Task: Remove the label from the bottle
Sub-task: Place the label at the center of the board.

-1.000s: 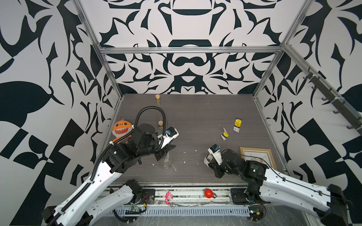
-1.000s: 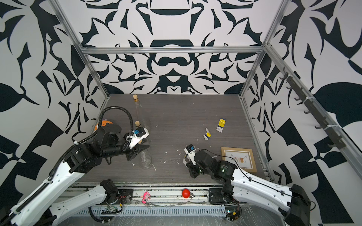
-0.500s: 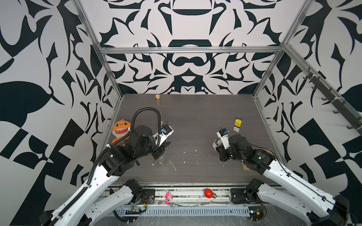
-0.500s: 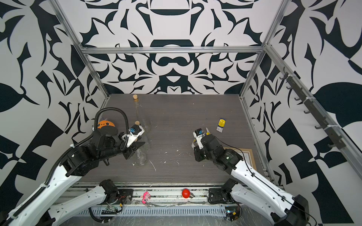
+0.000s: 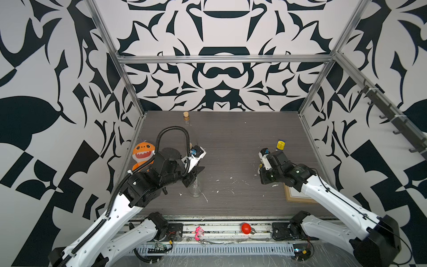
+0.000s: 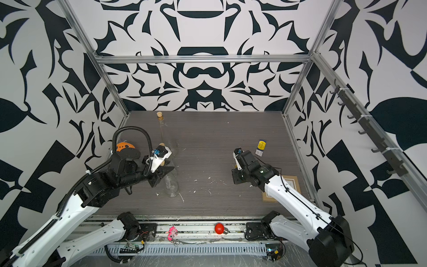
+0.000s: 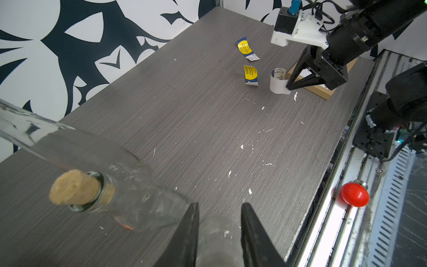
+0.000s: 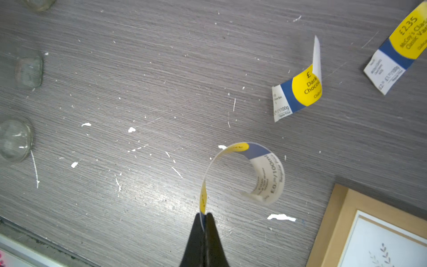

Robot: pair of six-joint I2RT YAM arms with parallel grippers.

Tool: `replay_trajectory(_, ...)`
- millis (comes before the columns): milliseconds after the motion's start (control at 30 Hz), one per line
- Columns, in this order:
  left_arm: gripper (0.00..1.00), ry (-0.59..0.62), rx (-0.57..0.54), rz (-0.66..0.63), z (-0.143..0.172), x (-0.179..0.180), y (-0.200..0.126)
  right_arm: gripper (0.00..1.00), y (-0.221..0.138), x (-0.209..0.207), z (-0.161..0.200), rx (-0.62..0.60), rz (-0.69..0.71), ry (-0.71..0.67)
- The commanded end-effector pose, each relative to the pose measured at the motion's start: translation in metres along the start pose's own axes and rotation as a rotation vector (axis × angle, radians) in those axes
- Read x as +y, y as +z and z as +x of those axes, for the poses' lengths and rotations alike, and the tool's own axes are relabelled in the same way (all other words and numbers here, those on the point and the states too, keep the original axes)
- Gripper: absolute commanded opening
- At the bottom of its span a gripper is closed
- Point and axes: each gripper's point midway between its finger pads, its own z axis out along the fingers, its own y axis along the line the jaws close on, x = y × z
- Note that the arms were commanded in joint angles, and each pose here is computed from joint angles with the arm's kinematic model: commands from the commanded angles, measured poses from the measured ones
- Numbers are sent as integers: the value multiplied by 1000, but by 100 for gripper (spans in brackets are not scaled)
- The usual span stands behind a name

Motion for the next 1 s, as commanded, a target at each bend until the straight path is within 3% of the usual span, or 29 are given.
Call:
replay_trajectory(0,23,-22,2,-2,5,1,2,0,-7,0,-25,-45,29,-48)
replay_trajectory(200,37,-35,11,-1,11,0,2,0,-2,-12,-56,-45,148,-108)
replay_trajectory(300,50,-34,12,-2,12,0,3,0,-5,-24,-79,-56,241,-135)
replay_trajectory(367,63,-34,14,-5,12,0,3,0,-4,-29,-95,-63,269,-144)
replay_trajectory(500,78,-33,9,-18,12,3,4,0,11,-37,-116,-29,270,-139)
replay_trajectory(533,85,-33,5,-18,11,3,4,0,20,-39,-119,-9,264,-135)
replay_trajectory(567,100,-32,2,-19,11,3,4,0,26,-41,-124,2,267,-134)
replay_trajectory(800,99,-27,-20,-32,7,4,-3,0,72,-84,-130,207,441,-181)
replay_trajectory(967,99,-30,-63,-48,2,6,-14,0,106,-91,-130,294,428,-186)
